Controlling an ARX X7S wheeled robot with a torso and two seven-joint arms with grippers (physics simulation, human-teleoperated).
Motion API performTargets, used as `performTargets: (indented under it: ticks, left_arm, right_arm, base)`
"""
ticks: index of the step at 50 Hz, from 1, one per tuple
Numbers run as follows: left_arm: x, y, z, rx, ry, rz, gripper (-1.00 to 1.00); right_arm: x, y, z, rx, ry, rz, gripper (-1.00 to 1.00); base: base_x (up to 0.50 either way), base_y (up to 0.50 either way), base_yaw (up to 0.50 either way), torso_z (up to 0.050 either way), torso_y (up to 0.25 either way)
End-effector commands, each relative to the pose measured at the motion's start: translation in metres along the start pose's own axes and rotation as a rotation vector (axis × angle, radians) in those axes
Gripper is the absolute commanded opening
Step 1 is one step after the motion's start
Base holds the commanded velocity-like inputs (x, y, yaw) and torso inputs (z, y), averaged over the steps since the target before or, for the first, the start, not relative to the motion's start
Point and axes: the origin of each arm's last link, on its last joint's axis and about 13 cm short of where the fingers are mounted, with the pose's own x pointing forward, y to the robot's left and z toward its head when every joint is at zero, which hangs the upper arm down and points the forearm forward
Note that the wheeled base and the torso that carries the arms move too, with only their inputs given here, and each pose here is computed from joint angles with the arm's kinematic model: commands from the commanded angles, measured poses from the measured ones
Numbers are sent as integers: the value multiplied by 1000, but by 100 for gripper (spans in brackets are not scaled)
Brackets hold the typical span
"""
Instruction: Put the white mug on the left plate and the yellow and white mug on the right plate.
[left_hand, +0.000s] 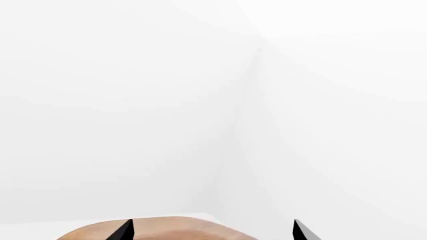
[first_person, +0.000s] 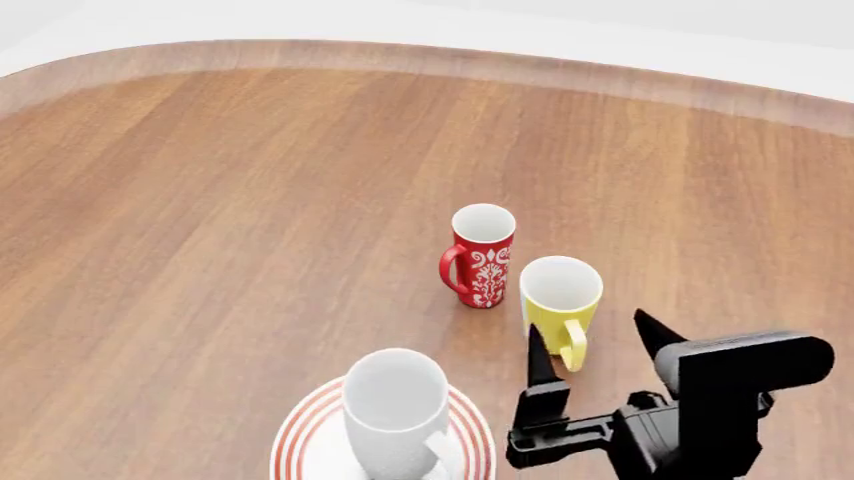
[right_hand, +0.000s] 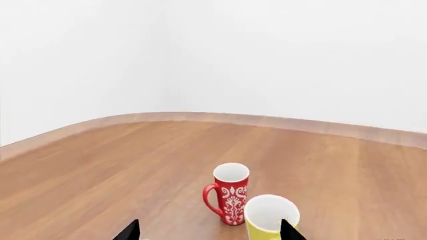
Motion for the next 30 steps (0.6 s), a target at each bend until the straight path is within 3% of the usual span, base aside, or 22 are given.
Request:
performTargets:
  ticks: [1, 10, 26, 30]
  left_arm:
    - [0, 0, 0, 0, 0, 1, 100]
    - [-1, 0, 0, 1, -1, 0, 100]
    - [-1, 1, 1, 4, -4, 2, 100]
    - [-1, 1, 1, -1, 1, -14, 100]
  right_arm:
    - [4, -9, 7, 74, -74, -180, 100]
    - [11, -15, -7, 62, 2, -295, 100]
    - [8, -17, -18, 34, 40, -300, 100]
    - [47, -19, 9, -30, 42, -300, 100]
  base:
    - [0, 0, 0, 0, 0]
    - [0, 0, 0, 0, 0]
    - [0, 0, 0, 0, 0]
    - [0, 0, 0, 0, 0]
